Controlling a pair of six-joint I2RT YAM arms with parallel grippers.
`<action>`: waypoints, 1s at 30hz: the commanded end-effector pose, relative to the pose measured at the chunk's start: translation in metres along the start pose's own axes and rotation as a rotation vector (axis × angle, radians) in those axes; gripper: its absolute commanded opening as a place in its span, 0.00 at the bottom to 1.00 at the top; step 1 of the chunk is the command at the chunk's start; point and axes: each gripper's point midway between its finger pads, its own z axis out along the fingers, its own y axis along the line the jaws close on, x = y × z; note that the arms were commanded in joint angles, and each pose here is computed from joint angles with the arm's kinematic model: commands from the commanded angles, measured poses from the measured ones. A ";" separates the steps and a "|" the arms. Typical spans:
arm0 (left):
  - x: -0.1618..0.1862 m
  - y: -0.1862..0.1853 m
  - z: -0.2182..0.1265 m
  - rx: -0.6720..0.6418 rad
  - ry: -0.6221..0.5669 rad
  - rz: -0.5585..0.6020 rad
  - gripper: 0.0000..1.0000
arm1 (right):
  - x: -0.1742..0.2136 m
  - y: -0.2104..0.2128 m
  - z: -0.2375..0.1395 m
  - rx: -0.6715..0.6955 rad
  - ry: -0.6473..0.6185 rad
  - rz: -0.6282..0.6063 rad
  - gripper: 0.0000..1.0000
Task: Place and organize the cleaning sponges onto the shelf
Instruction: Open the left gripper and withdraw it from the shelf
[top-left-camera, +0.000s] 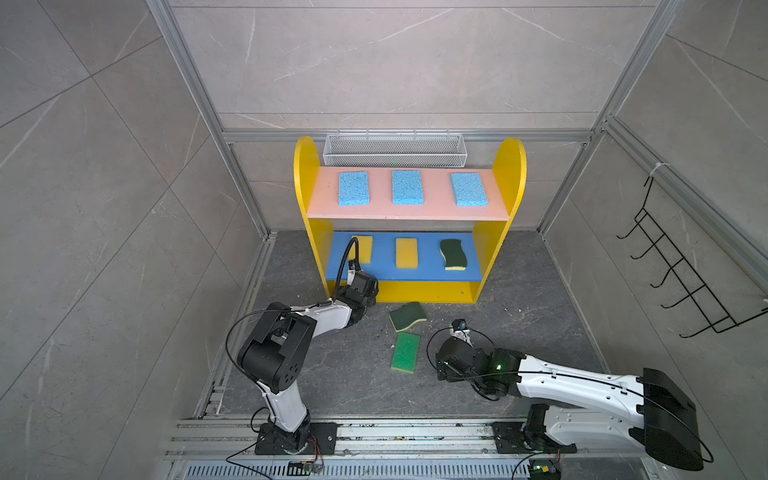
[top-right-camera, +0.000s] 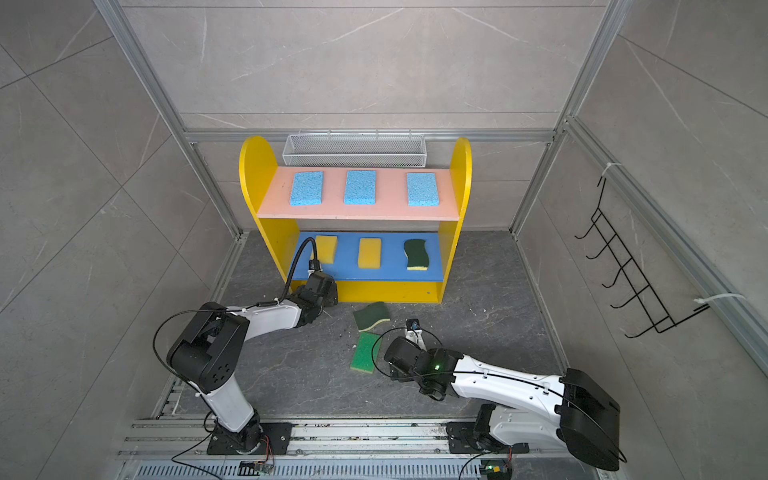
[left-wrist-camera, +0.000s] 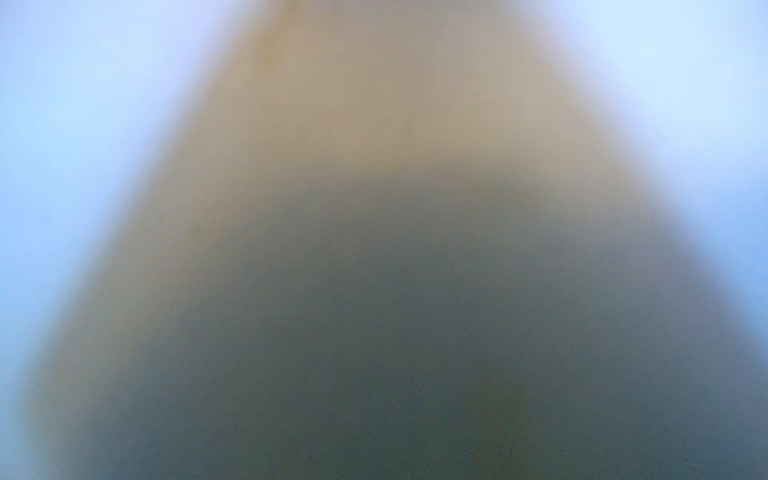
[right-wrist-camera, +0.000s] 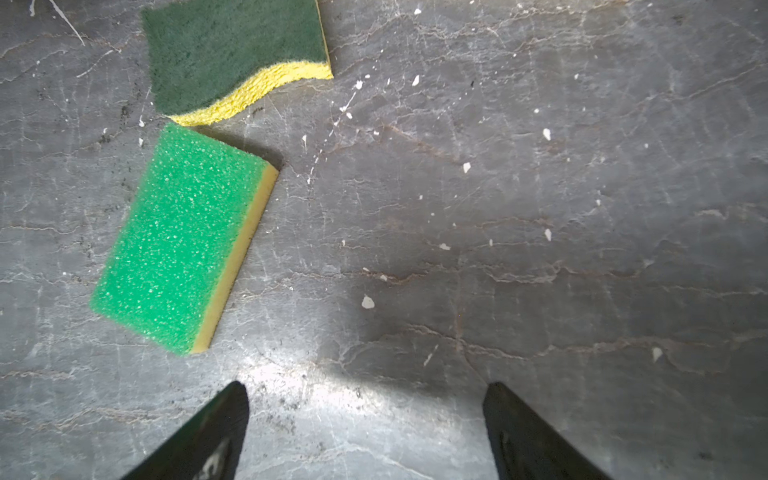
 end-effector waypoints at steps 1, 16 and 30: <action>0.030 0.021 -0.008 -0.052 0.094 0.046 0.81 | 0.005 -0.005 0.000 0.020 0.015 -0.001 0.90; 0.019 0.044 -0.095 -0.033 -0.006 0.050 0.82 | -0.009 0.015 -0.007 -0.049 -0.042 -0.034 0.88; 0.046 0.091 -0.155 -0.030 0.035 -0.053 0.67 | -0.024 0.070 -0.033 -0.318 -0.144 -0.013 0.71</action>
